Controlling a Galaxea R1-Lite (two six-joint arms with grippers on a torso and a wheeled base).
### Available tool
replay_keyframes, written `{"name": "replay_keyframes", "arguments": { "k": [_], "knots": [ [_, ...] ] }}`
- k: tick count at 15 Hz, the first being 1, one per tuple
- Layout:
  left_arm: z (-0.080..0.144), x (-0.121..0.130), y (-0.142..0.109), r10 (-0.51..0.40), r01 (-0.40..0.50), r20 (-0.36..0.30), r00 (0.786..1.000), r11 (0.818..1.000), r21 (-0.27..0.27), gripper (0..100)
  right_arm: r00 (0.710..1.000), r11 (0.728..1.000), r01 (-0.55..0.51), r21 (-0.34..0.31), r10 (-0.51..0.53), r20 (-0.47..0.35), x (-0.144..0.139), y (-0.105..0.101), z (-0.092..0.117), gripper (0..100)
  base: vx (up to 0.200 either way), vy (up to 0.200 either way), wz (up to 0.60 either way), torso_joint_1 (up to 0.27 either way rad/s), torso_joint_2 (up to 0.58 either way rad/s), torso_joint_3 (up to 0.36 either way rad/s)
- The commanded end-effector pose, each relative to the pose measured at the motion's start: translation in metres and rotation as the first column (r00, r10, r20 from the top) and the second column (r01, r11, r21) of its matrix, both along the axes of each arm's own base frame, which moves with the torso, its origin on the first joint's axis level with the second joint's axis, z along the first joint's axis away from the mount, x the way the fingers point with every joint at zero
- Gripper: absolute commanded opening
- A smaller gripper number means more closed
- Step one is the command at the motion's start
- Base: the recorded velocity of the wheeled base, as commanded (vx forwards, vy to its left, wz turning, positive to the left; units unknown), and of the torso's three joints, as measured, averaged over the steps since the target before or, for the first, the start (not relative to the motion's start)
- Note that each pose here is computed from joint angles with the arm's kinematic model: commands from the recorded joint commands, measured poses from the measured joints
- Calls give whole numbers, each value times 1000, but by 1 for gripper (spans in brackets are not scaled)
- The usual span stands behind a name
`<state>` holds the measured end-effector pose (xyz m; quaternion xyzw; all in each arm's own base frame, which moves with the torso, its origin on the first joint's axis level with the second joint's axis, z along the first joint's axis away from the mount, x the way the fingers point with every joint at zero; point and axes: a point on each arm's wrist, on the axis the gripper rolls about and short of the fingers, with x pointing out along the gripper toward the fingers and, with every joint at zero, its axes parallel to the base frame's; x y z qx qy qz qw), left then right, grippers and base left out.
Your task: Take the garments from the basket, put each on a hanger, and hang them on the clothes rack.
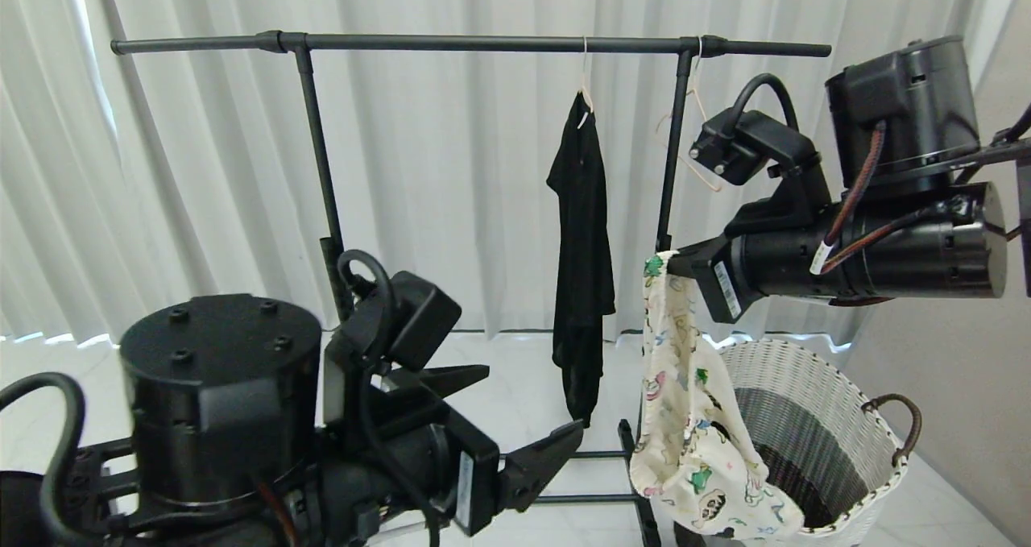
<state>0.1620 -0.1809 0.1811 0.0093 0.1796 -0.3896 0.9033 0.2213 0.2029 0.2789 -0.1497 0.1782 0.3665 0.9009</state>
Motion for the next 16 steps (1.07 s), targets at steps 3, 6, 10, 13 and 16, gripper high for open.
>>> {"name": "replay_keyframes", "arguments": {
  "k": [3, 6, 10, 13, 16],
  "knots": [
    [-4, 29, -33, 20, -22, -58, 998, 999, -31, 100, 998, 998, -68, 7, 68, 5, -2, 28, -8, 0, 0, 0, 0, 0, 0, 0],
    [-10, 40, -41, 45, -48, -85, 995, 998, -31, 100, 996, 996, -89, 14, 89, 11, -5, 36, -9, 0, 0, 0, 0, 0, 0, 0],
    [-26, 50, -43, 122, -122, -119, 985, 992, 10, 100, 992, 992, -122, 24, 122, 22, -13, 43, -5, 0, 0, 0, 0, 0, 0, 0],
    [-37, 52, -48, 115, -111, -140, 983, 993, 38, 100, 989, 988, -146, 44, 144, 33, -19, 49, 1, 0, 0, 0, 0, 0, 0, 0],
    [-60, 56, -45, 179, -160, -166, 970, 980, 120, 100, 989, 988, -143, 52, 141, 45, -20, 48, 6, 0, 0, 0, 0, 0, 0, 0]
  ]
}}
